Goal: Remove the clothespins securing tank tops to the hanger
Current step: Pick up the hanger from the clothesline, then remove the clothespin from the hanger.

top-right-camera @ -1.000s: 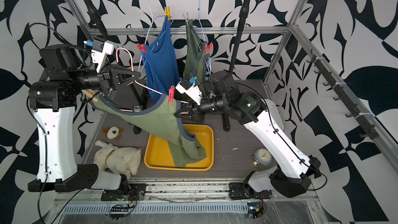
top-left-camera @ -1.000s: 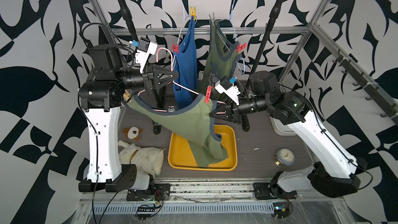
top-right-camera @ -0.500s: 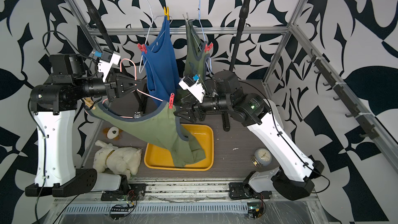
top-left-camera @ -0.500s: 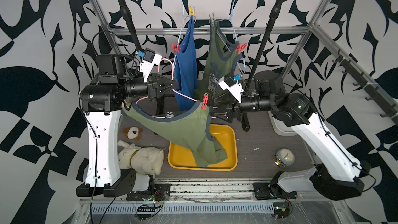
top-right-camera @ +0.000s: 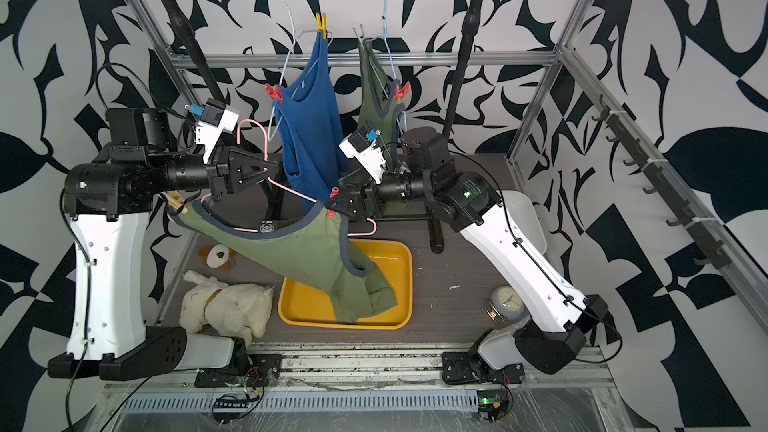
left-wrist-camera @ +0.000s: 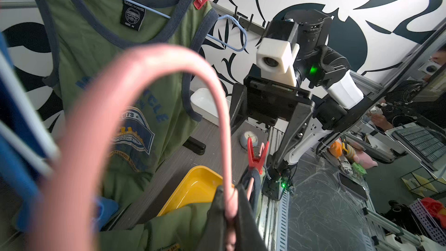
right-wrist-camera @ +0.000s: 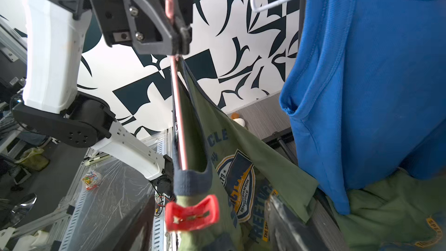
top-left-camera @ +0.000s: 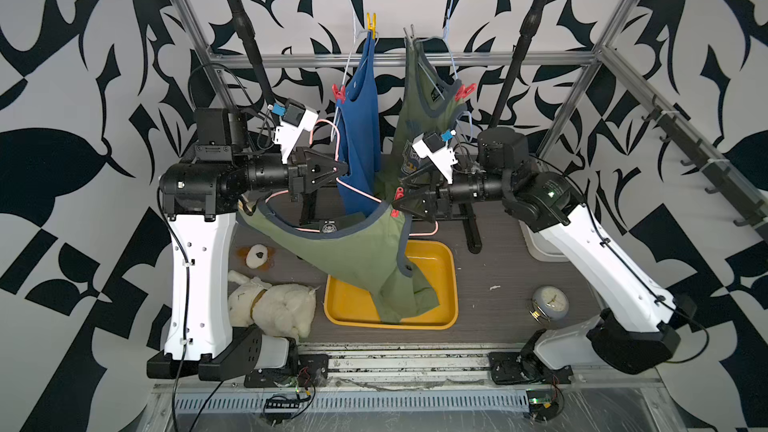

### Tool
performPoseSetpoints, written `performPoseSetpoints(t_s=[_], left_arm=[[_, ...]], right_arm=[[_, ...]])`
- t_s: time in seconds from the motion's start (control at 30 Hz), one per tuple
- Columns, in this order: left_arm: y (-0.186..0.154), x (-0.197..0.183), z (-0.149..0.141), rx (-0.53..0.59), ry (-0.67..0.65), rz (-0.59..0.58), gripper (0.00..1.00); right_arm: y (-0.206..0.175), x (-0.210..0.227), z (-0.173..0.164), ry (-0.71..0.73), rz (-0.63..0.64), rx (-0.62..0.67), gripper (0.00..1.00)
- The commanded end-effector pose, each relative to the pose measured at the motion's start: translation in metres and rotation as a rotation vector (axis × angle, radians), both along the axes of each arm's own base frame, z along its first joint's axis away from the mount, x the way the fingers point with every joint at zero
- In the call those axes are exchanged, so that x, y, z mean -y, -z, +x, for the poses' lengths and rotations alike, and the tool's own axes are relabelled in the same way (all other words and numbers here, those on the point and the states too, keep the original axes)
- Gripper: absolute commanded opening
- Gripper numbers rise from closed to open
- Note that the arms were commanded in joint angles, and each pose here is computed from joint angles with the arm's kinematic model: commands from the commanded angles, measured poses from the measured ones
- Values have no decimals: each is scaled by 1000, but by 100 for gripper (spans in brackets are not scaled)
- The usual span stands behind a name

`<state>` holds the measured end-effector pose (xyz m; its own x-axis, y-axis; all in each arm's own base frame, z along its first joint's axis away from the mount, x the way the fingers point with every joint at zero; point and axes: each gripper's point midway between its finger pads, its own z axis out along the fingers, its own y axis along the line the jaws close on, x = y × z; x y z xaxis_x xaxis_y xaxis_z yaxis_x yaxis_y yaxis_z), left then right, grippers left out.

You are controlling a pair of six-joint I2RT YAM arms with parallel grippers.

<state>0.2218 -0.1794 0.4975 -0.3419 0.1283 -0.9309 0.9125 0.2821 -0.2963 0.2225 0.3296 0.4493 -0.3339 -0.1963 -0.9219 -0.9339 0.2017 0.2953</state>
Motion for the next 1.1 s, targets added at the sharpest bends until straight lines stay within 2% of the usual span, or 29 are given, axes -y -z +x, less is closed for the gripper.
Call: performPoseSetpoints(t_s=[0.0, 0.17, 0.23, 0.3, 0.6, 0.73, 0.83, 0.9, 0.97, 1.07], left_arm=[[-7, 2, -18, 23, 38, -14, 0], [-7, 2, -18, 27, 35, -10, 0], [-7, 2, -18, 29, 36, -10, 0], [-8, 2, -17, 30, 37, -10, 0], [-8, 2, -14, 26, 36, -13, 0], [-7, 2, -13, 26, 35, -13, 0], [-6, 2, -14, 22, 35, -13, 0], [-6, 2, -14, 21, 35, -12, 0], [-6, 2, -14, 21, 35, -12, 0], [-5, 2, -15, 19, 37, -13, 0]], right_arm=[[-27, 1, -6, -36, 94, 39, 71], [-28, 0, -11, -73, 111, 26, 58], [-27, 0, -13, -84, 113, 18, 55], [-25, 0, -15, -88, 112, 11, 47], [-23, 2, -20, -100, 122, 5, 46], [-24, 3, -20, -99, 124, 8, 36], [-24, 3, -20, -99, 127, 11, 23], [-24, 3, -20, -98, 127, 10, 21], [-24, 3, -20, -99, 128, 10, 15], [-24, 2, -20, -99, 135, 12, 13]])
